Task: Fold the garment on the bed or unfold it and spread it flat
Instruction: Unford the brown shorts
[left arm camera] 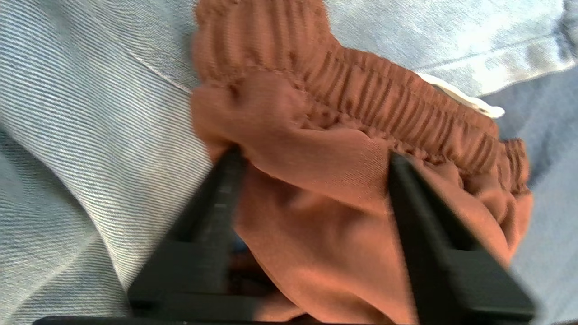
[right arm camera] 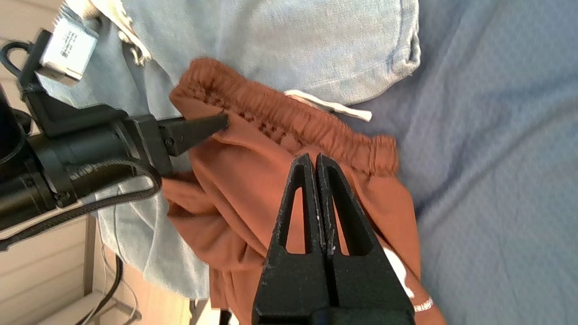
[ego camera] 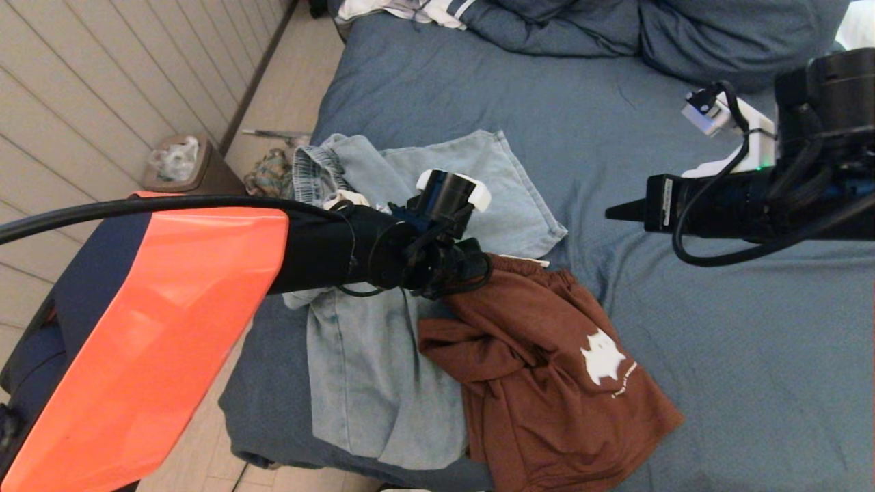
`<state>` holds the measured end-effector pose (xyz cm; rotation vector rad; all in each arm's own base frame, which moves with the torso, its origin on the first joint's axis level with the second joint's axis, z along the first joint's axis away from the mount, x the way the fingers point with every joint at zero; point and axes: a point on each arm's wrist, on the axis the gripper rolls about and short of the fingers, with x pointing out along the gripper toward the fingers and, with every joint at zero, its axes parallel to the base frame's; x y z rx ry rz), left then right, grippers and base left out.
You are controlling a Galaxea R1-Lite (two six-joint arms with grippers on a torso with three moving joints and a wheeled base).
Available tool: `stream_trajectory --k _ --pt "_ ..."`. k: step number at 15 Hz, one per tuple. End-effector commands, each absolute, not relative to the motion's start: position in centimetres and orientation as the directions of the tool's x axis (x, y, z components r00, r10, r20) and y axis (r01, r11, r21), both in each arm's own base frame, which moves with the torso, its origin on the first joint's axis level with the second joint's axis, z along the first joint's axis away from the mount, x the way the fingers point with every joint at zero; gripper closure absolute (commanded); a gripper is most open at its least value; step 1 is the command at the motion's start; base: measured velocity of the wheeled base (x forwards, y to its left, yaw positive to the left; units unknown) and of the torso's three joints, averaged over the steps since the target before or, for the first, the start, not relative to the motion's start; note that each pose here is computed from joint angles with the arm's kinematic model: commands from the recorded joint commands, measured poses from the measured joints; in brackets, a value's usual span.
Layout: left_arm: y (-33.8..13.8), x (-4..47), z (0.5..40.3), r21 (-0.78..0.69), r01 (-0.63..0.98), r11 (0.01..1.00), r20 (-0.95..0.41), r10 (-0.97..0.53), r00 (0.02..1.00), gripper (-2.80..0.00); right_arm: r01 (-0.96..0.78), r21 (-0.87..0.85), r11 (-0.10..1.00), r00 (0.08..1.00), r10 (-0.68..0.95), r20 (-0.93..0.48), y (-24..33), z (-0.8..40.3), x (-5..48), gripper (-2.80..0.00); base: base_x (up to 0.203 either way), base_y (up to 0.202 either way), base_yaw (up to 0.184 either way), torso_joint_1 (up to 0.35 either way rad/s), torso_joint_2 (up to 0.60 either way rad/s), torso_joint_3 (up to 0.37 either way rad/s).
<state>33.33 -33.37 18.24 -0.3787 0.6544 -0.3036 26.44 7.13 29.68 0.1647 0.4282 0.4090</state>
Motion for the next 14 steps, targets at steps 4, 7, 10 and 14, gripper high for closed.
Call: stream_trajectory --k 4,7,10,14 --pt "-33.3 33.3 18.4 -0.438 0.152 0.886 -0.525 -0.389 0.757 0.00 -0.350 0.241 0.905 0.829 0.419 -0.370 7.2 29.3 26.5 0.00 0.000 0.000 0.000 0.000 0.00 0.000" --pt "-32.9 32.6 19.9 -0.450 0.162 0.878 -0.501 -0.399 0.768 0.00 -0.347 0.241 0.906 0.828 0.416 -0.375 7.0 29.2 26.2 0.00 0.000 0.000 0.000 0.000 0.00 0.000" --pt "-31.7 29.0 25.0 -0.494 0.217 0.842 -0.418 -0.449 0.790 0.00 -0.340 0.248 0.907 0.823 0.415 -0.389 6.9 28.8 25.8 0.00 0.000 0.000 0.000 0.000 0.00 0.000" --pt "-28.4 23.0 30.7 -0.535 0.335 0.775 -0.327 -0.556 0.764 0.00 -0.301 0.259 0.918 0.795 0.391 -0.464 6.7 26.4 26.9 0.00 0.000 0.000 0.000 0.000 0.00 0.000"
